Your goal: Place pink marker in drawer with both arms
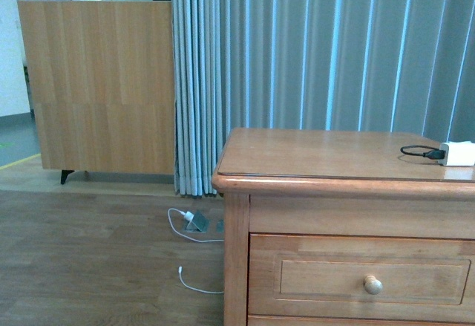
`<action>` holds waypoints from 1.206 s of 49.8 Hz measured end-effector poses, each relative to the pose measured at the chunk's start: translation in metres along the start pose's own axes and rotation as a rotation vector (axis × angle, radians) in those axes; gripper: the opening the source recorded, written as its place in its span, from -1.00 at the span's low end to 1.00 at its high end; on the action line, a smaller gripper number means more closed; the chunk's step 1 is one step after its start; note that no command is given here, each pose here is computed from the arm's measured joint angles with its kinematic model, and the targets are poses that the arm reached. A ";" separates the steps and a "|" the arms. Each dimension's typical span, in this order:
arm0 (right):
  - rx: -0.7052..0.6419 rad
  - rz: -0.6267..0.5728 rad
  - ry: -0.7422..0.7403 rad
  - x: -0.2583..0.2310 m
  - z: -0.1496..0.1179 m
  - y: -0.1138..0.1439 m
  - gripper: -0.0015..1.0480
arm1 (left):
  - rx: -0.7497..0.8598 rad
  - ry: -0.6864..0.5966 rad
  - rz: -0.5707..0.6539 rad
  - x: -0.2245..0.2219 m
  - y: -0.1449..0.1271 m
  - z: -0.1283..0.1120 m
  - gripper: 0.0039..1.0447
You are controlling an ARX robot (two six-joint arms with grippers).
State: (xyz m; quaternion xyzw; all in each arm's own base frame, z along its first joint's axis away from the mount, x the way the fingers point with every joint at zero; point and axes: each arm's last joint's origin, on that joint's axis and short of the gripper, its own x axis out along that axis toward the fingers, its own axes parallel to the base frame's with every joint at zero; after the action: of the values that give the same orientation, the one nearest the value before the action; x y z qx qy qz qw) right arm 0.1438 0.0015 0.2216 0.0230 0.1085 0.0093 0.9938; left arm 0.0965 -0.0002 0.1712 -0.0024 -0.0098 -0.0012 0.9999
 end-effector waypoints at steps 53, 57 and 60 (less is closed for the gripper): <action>-0.044 -0.015 -0.226 -0.023 -0.060 -0.003 -0.97 | 0.000 0.000 0.000 0.000 0.000 0.000 0.89; -0.043 -0.016 -0.197 -0.028 -0.065 -0.003 -0.97 | 0.000 0.000 0.000 0.000 0.000 0.000 0.89; -0.044 -0.016 -0.202 -0.031 -0.066 -0.003 -0.97 | 0.000 0.000 0.000 0.000 0.000 0.000 0.89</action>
State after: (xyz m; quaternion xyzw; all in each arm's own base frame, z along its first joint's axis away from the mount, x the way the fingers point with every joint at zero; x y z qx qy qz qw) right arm 0.0991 0.0002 0.1640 0.0012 0.0075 0.0011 1.0000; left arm 0.0965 -0.0002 0.1712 -0.0022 -0.0098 -0.0010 0.9999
